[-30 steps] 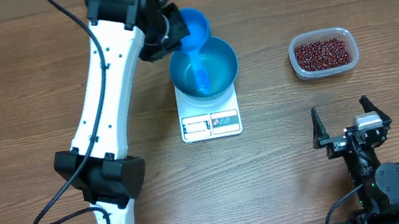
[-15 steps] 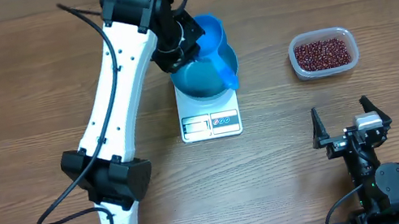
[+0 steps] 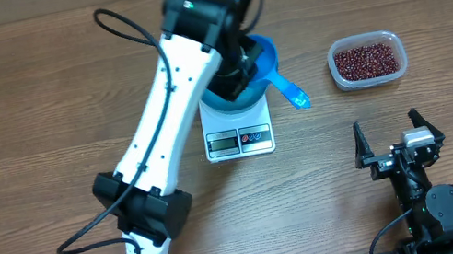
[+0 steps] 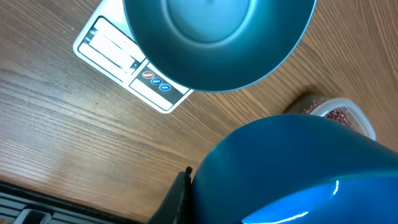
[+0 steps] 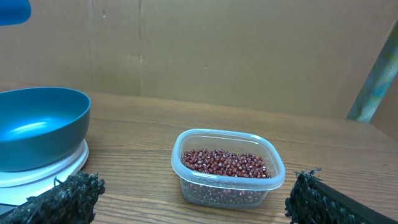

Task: Scoop item into bowl and weigh 150g on scale
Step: 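Lift the blue scoop with the left gripper over the teal bowl, then reach the right gripper to the scoop handle beside the bowl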

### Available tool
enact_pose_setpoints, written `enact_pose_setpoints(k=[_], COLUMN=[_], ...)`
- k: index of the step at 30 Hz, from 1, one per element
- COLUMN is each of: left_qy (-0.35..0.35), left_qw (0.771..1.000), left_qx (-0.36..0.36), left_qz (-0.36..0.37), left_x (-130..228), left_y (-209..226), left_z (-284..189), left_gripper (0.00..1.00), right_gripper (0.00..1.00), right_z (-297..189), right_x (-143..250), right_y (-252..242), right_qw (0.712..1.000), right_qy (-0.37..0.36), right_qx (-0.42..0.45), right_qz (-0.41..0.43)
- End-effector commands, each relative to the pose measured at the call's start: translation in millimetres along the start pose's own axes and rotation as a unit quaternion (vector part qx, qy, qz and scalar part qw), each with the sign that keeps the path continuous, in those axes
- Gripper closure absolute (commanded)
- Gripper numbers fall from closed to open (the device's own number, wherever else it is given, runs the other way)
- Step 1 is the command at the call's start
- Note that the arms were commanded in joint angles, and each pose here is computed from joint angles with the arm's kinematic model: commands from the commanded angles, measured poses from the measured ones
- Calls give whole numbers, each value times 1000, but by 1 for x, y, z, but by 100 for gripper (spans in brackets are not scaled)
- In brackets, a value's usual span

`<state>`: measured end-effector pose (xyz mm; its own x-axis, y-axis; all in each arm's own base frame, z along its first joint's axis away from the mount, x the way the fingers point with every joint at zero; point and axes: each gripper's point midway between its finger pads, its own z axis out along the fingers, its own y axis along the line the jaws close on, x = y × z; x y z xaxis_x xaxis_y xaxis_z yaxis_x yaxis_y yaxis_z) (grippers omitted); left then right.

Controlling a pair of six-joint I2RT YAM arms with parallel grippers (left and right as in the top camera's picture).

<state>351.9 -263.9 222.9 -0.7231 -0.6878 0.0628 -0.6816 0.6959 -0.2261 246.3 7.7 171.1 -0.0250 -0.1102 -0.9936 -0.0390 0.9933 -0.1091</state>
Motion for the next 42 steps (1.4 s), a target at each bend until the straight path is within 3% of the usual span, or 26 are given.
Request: enact_pose_setpoints(k=[1, 15, 20, 24, 29, 42], left_qy=[-62, -60, -60, -60, -60, -60], left_qw=[997, 997, 996, 996, 996, 996], left_qx=[0, 1, 1, 1, 1, 1], left_qz=[-38, -56, -59, -59, -59, -60], left_x=[-5, 5, 5, 5, 5, 4], left_y=[-2, -3, -3, -3, -3, -3], left_z=[-4, -3, -3, -3, -3, -3], left_gripper=[96, 96, 96, 96, 96, 96], right_gripper=[0, 0, 0, 0, 0, 0], right_z=[0, 0, 0, -3, -9, -8], right_x=[1, 1, -5, -18, -42, -109], right_y=[0, 3, 4, 13, 15, 11], right_qw=[1000, 1000, 996, 986, 981, 980], right_qy=[-3, -4, -14, -25, -40, 36], right_qx=[-1, -8, -14, -45, -61, -64], right_qz=[-2, 3, 90, 156, 179, 185])
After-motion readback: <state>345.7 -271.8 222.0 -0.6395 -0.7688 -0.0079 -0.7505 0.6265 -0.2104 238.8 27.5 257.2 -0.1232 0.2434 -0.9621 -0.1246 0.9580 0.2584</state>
